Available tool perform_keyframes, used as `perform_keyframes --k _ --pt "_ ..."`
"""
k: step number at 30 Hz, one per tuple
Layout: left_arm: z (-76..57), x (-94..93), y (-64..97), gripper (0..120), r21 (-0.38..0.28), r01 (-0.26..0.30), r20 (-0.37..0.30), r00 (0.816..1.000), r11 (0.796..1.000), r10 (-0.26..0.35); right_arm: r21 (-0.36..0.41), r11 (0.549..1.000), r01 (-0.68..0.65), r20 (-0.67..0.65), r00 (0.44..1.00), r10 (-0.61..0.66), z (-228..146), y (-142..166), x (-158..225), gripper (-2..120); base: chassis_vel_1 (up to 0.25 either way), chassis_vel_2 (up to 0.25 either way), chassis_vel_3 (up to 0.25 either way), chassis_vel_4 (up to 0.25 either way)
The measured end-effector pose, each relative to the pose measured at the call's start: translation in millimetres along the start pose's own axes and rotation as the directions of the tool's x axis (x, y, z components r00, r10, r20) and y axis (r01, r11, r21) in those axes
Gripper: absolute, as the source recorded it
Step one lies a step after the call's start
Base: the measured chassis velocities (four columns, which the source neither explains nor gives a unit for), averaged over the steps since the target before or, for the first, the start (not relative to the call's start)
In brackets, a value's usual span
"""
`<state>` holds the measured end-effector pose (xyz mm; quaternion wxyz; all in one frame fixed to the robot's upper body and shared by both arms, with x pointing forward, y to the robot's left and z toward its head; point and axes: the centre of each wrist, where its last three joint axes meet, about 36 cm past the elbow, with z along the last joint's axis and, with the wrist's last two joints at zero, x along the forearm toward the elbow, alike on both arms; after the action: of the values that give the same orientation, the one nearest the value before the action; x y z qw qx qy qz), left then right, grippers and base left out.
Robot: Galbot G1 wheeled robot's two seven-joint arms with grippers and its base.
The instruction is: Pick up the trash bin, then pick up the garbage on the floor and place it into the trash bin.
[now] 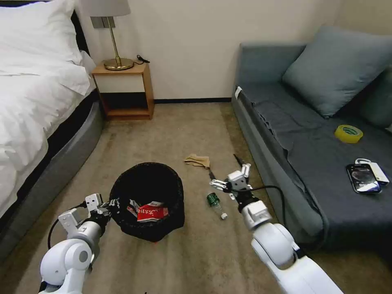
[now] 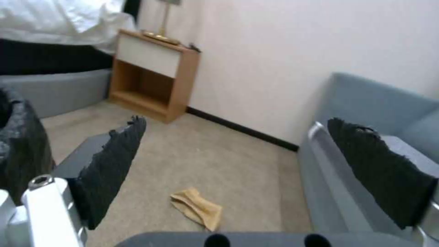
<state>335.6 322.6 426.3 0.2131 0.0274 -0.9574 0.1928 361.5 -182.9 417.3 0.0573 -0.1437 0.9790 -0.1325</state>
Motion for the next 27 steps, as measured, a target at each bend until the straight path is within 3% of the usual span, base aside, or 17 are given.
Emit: perform_keyframes --k 10,27 --pt "-2.2 0.3 1.4 4 -0.016 0.023 0.030 0.999 1.000 -0.022 -0.093 0.989 -0.114 -0.081 0.991 0.107 -8.6 14.9 34.5 100 0.000 0.000 0.000 0.000" --pt "-7.5 0.0 6.0 4 -0.024 0.024 0.044 0.999 0.999 -0.023 -0.098 0.986 -0.135 -0.107 0.986 0.125 -5.9 20.2 48.6 100 0.000 0.000 0.000 0.000"
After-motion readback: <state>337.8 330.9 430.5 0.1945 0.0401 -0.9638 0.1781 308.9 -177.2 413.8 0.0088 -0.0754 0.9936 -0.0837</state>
